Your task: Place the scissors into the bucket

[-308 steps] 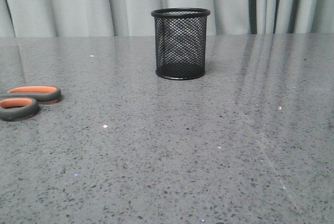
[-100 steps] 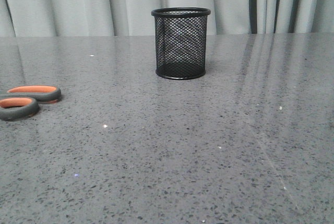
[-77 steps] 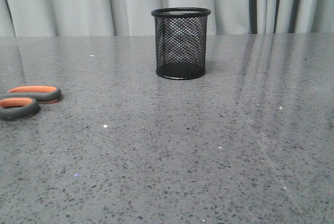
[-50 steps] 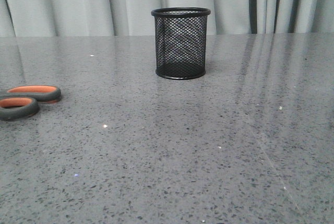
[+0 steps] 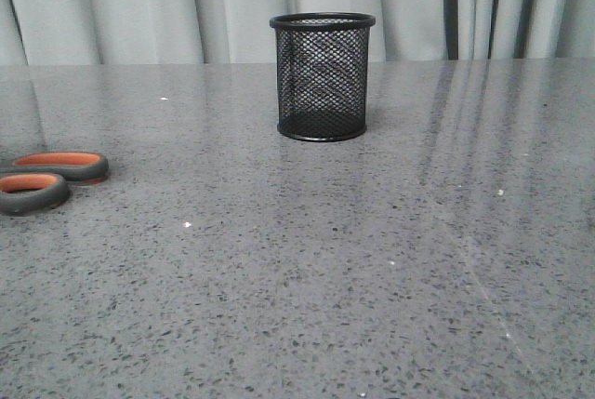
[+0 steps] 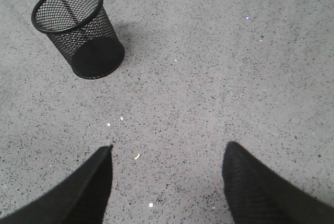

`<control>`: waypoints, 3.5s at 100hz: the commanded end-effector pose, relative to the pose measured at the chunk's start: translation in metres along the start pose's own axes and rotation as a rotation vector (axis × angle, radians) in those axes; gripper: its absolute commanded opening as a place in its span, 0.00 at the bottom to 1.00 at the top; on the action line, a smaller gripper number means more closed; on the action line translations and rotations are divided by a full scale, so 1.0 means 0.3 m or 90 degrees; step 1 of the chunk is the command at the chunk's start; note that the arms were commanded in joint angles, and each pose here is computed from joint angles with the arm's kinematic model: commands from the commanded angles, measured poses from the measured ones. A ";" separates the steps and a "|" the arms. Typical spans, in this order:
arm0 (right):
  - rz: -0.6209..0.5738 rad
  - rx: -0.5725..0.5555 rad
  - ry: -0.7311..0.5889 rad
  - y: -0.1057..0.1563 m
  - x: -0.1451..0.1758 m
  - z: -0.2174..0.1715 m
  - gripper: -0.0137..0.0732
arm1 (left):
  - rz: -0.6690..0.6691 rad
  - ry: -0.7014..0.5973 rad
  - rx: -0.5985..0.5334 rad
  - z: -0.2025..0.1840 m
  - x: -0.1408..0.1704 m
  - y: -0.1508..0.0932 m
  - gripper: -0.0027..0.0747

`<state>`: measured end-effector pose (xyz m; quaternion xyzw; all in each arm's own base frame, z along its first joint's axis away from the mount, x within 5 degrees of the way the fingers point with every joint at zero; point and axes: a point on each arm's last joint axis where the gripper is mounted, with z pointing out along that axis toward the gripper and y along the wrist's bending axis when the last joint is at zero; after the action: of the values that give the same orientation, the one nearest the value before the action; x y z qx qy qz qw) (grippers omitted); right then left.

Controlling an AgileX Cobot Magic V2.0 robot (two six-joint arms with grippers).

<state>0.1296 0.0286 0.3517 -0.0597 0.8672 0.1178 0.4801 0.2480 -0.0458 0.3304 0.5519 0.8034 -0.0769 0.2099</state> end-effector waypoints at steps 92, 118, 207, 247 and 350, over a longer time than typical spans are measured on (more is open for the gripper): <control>-0.018 -0.012 -0.064 0.016 -0.051 -0.019 0.63 | 0.168 0.053 0.043 0.075 -0.034 0.059 0.51; -0.018 -0.012 -0.063 0.016 -0.050 -0.019 0.63 | 0.158 0.073 0.085 0.132 -0.021 0.079 0.51; -0.018 -0.012 -0.062 0.016 -0.050 -0.019 0.63 | 0.160 0.087 0.114 0.224 -0.007 0.121 0.51; -0.018 -0.012 -0.062 0.016 -0.050 -0.019 0.63 | 0.161 0.067 0.126 0.240 -0.016 0.124 0.51; -0.018 -0.012 -0.062 0.016 -0.050 -0.019 0.63 | 0.166 0.063 0.128 0.240 -0.017 0.123 0.13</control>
<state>0.1290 0.0321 0.3520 -0.0727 0.8653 0.1232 0.4803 0.3053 -0.0567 0.2534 0.6728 0.7271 -0.0963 0.0968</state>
